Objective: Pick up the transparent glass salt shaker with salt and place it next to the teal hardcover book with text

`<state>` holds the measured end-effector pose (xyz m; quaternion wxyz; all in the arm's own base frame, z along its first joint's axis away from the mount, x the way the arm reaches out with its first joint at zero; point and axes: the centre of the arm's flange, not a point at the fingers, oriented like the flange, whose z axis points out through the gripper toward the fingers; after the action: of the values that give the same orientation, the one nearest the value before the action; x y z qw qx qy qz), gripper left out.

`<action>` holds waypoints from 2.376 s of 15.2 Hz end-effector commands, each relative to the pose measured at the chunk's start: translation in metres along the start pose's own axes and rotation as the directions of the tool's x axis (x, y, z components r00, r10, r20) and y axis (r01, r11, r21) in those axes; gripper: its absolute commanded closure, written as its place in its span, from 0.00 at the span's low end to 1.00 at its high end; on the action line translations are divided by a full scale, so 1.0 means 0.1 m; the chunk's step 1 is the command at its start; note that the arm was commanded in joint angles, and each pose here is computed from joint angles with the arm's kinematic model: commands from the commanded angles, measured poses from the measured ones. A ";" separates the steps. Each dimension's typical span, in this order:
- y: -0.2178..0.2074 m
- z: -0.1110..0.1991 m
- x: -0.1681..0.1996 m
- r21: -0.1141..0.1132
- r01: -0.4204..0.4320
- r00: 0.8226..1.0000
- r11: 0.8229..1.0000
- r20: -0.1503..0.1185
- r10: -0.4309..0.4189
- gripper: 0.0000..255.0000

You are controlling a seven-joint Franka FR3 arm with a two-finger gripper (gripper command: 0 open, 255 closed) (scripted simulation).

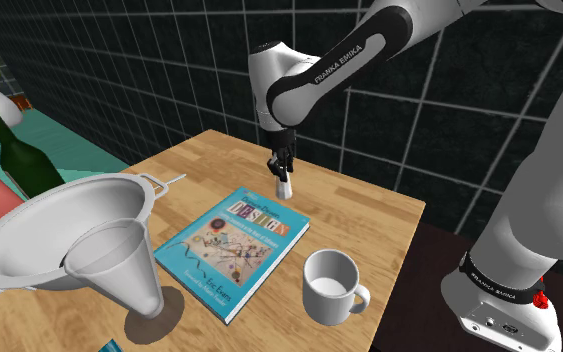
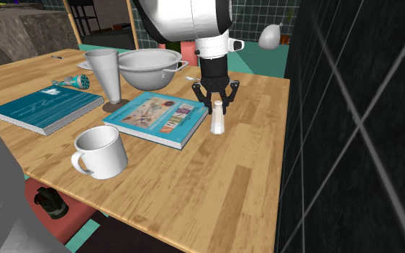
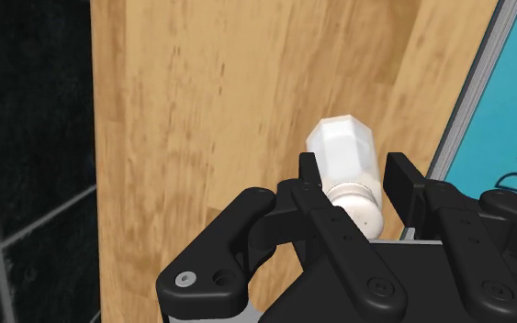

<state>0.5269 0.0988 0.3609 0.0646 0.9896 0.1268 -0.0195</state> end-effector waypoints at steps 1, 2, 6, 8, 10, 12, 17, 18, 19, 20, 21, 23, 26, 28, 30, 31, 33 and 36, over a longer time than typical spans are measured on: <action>0.01 -0.05 0.00 0.000 0.000 1.000 1.000 0.001 0.000 1.00; 0.01 -0.10 -0.01 0.000 0.000 1.000 1.000 0.001 0.000 1.00; 0.04 -0.31 -0.02 0.000 0.000 1.000 1.000 0.001 0.000 1.00; 0.05 -0.41 -0.02 0.000 0.000 1.000 1.000 0.001 0.000 1.00; 0.06 -0.52 -0.03 0.000 0.000 1.000 1.000 0.001 0.000 1.00; 0.08 -0.62 -0.03 0.000 0.000 1.000 1.000 0.001 0.000 1.00; 0.11 -0.88 -0.05 0.000 0.000 1.000 1.000 0.001 0.000 1.00; 0.12 -0.94 -0.05 0.000 0.000 1.000 1.000 0.001 0.000 1.00; 0.12 -0.99 -0.05 0.000 0.000 1.000 1.000 0.001 0.000 1.00; 0.13 -1.04 -0.06 0.000 0.000 1.000 1.000 0.001 0.000 1.00; 0.14 -1.09 -0.06 0.000 0.000 1.000 1.000 0.001 0.000 1.00; 0.15 -1.20 -0.07 0.000 0.000 1.000 1.000 0.001 0.000 1.00; 0.17 -1.35 -0.08 0.000 0.000 1.000 1.000 0.001 0.000 1.00; 0.18 -1.46 -0.08 0.000 0.000 1.000 1.000 0.001 0.000 1.00; 0.19 -1.56 -0.09 0.000 0.000 1.000 1.000 0.001 0.000 1.00; 0.20 -1.62 -0.09 0.000 0.000 1.000 1.000 0.001 0.000 1.00; 0.21 -1.72 -0.10 0.000 0.000 1.000 1.000 0.001 0.000 1.00; 0.10 -1.80 -0.14 0.000 0.000 1.000 1.000 0.001 0.000 1.00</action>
<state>0.5226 0.1031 0.5386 0.0646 0.9896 0.1267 -0.0200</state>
